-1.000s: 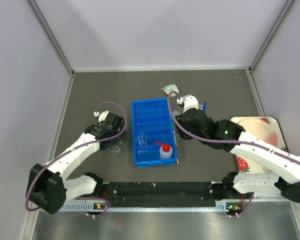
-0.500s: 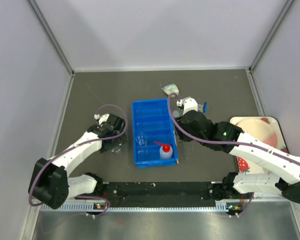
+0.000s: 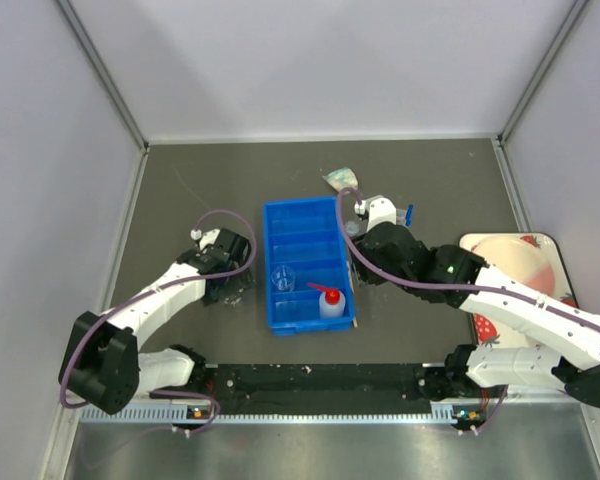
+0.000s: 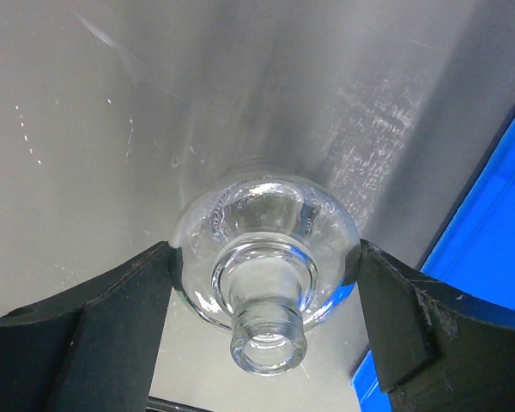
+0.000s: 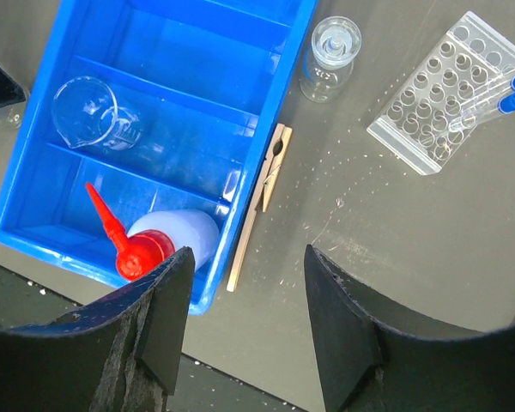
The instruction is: Organize the chemistry lab equipment
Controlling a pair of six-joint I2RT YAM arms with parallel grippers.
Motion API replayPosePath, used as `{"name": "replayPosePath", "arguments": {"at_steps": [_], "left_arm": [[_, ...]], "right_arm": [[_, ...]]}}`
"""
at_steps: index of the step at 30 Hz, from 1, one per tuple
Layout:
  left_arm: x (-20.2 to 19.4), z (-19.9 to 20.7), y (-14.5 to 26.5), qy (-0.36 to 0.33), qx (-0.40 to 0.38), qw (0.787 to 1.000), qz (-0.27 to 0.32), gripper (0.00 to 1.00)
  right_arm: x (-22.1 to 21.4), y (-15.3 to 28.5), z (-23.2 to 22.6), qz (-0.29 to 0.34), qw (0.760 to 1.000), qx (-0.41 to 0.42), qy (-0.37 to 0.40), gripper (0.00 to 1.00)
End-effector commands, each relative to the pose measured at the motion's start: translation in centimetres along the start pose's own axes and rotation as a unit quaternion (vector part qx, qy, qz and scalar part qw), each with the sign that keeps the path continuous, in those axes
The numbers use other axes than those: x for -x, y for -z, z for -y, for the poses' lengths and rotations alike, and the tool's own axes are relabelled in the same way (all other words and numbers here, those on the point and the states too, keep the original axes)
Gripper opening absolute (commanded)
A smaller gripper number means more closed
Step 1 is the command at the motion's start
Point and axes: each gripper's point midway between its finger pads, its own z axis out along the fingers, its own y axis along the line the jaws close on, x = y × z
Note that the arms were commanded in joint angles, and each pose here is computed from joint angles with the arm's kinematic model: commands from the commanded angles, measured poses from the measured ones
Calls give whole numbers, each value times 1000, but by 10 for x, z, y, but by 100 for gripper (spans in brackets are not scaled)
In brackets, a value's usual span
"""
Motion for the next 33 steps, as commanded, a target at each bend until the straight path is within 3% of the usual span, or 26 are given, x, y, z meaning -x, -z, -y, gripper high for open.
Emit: {"name": "replayPosePath", "arguments": {"at_steps": [1, 10, 23, 33], "left_arm": [[4, 2, 1, 7, -11, 1000, 12, 82], [3, 3, 3, 7, -17, 1000, 10, 50], [29, 17, 60, -15, -75, 997, 29, 33], [43, 31, 106, -55, -139, 988, 40, 28]], "right_arm": [[8, 3, -2, 18, 1000, 11, -18, 54], [7, 2, -4, 17, 1000, 15, -20, 52], [4, -3, -6, 9, 1000, 12, -17, 51], [3, -7, -9, 1, 1000, 11, -15, 51]]}}
